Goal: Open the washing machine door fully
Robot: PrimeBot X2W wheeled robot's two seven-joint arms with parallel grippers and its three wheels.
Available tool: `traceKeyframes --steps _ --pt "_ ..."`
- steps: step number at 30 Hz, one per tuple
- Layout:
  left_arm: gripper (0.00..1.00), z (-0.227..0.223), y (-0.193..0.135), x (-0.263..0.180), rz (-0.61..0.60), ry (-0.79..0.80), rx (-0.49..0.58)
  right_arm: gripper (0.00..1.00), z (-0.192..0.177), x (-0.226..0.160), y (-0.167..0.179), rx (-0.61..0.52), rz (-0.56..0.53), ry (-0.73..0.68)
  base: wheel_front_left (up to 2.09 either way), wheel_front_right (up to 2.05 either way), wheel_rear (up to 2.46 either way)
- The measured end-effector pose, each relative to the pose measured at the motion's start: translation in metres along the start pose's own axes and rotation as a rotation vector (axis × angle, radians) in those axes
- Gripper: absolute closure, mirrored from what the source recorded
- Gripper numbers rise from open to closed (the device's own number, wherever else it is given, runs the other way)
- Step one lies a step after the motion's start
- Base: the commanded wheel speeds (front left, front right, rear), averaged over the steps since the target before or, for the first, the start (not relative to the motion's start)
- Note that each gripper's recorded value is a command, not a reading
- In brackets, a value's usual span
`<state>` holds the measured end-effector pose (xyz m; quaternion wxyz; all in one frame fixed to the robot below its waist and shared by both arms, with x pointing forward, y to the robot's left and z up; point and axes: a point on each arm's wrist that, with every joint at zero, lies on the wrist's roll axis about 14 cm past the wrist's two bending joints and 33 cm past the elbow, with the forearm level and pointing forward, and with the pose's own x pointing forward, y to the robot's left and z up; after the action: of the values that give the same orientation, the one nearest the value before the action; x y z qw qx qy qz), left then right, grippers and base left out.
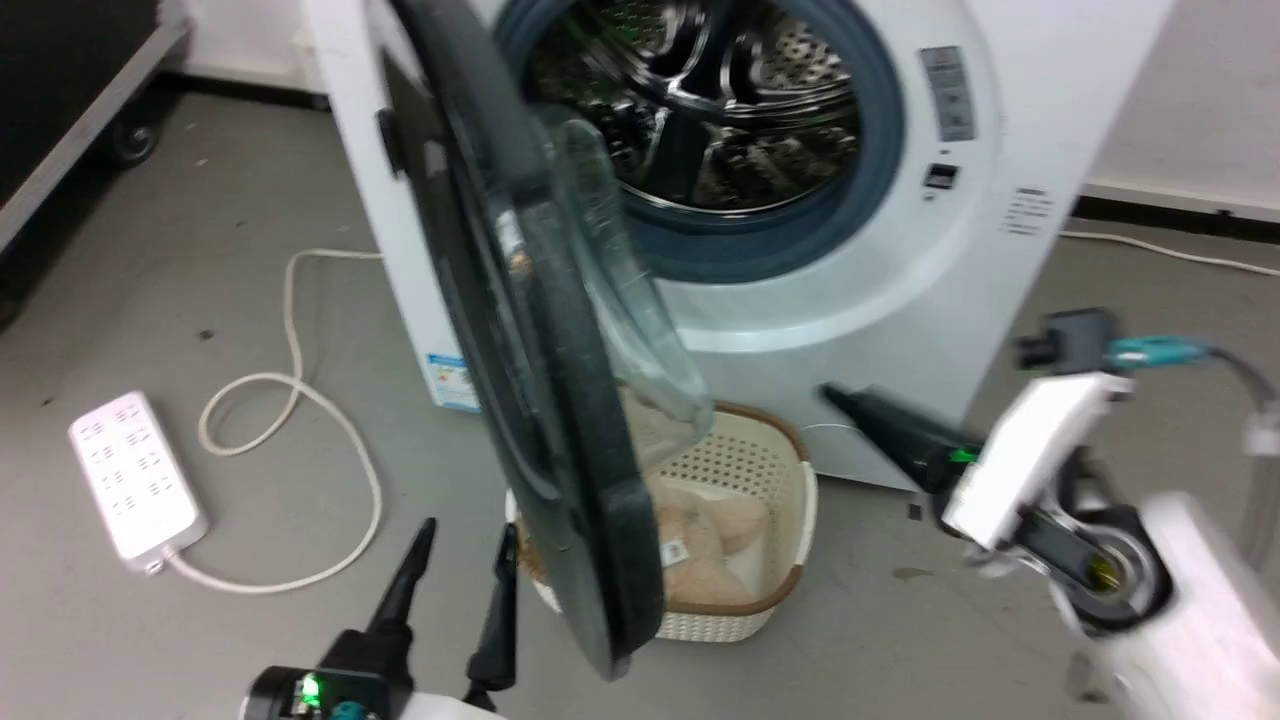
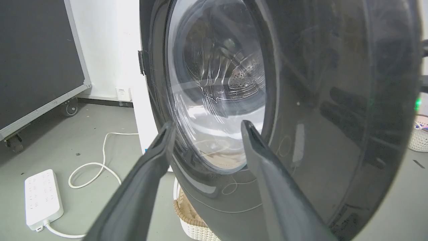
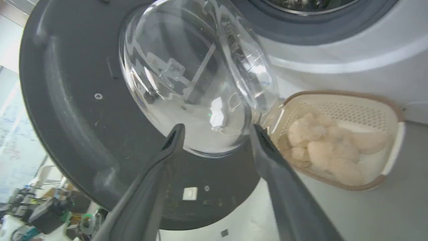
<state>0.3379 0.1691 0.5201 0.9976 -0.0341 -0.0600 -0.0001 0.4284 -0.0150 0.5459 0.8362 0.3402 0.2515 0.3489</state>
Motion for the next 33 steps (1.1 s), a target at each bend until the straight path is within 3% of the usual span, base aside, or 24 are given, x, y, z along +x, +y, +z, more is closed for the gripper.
traceKeyframes --steps 2,8,13,18,23,27,33 --pt "0.00 0.002 0.002 0.003 0.005 -0.006 -0.005 0.00 0.021 -0.020 -0.008 -0.216 -0.073 -0.108 0.00 0.00 0.00" --pt "0.00 0.005 -0.001 0.007 -0.018 -0.020 -0.011 0.00 0.063 -0.085 -0.014 -0.654 -0.205 -0.472 0.00 0.00 0.00" --pt "0.00 0.006 -0.007 0.006 -0.044 -0.022 -0.020 0.00 0.067 -0.136 -0.024 -0.849 -0.337 -0.648 0.00 0.00 0.00" --pt "0.00 0.006 -0.013 0.006 -0.060 -0.024 -0.025 0.00 0.045 -0.164 -0.027 -0.861 -0.449 -0.727 0.00 0.00 0.00" --pt "0.00 0.001 -0.015 0.002 -0.065 -0.006 -0.032 0.00 0.014 -0.174 -0.038 -0.810 -0.536 -0.710 0.00 0.00 0.00" --pt "0.00 -0.002 -0.016 -0.001 -0.061 0.003 -0.037 0.00 -0.011 -0.175 -0.047 -0.773 -0.563 -0.657 0.00 0.00 0.00" --pt "0.00 -0.002 -0.016 -0.002 -0.058 0.004 -0.037 0.00 -0.012 -0.174 -0.046 -0.749 -0.552 -0.669 0.00 0.00 0.00"
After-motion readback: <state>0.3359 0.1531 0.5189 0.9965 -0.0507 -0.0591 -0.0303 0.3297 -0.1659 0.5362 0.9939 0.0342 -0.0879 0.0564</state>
